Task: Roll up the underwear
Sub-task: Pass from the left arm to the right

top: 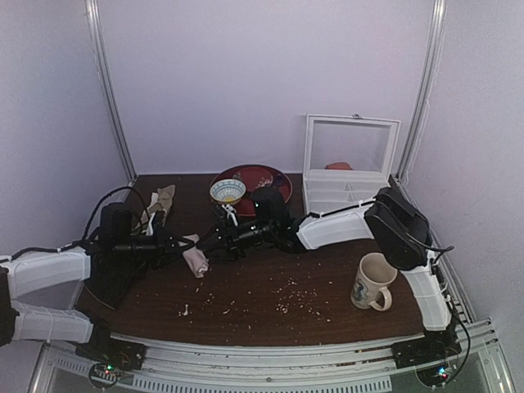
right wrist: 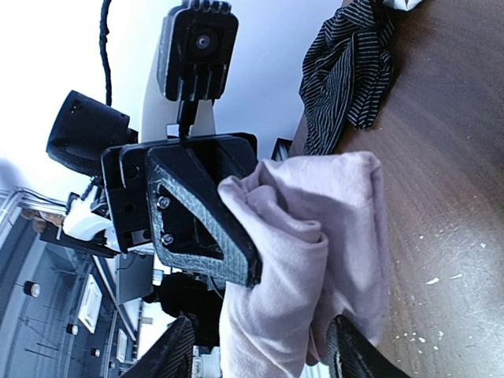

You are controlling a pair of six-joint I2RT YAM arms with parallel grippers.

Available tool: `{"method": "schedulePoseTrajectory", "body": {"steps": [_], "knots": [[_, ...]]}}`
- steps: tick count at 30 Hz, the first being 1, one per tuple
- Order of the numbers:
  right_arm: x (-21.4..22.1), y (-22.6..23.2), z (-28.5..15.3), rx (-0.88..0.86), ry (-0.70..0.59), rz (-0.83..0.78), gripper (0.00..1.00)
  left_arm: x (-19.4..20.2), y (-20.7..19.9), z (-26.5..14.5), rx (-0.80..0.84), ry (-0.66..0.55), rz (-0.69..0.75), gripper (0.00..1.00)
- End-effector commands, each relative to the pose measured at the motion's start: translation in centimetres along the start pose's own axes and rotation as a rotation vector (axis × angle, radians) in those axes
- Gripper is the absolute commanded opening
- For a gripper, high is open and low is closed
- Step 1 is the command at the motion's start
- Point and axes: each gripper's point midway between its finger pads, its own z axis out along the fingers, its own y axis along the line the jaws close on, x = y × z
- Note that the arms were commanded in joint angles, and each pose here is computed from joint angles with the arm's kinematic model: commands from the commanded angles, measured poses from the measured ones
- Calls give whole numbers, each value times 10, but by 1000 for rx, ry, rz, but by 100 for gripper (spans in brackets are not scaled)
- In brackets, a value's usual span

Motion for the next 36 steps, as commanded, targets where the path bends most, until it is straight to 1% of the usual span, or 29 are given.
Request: {"method": "schedulePoseTrajectory", "body": {"steps": [1, 10, 16, 21, 26, 33, 36], "knots": [[-2, 5, 0, -77, 6, 20, 56, -8, -29, -5, 92, -6, 72, 0], [-2, 5, 0, -126, -7, 47, 56, -15, -36, -10, 132, -23, 74, 0], [0, 0, 0, -126, -13, 60, 56, -20, -46, -16, 157, -38, 82, 0], [-6, 7, 0, -177, -25, 70, 56, -22, -48, -20, 168, -44, 76, 0], [-14, 16, -2, -239, -48, 76, 56, -24, -50, -19, 219, -52, 46, 0], [-18, 28, -3, -285, -52, 74, 57, -25, -46, -14, 212, -43, 35, 0], [-17, 33, -3, -292, -44, 70, 54, -24, -39, -13, 175, -43, 39, 0]]}}
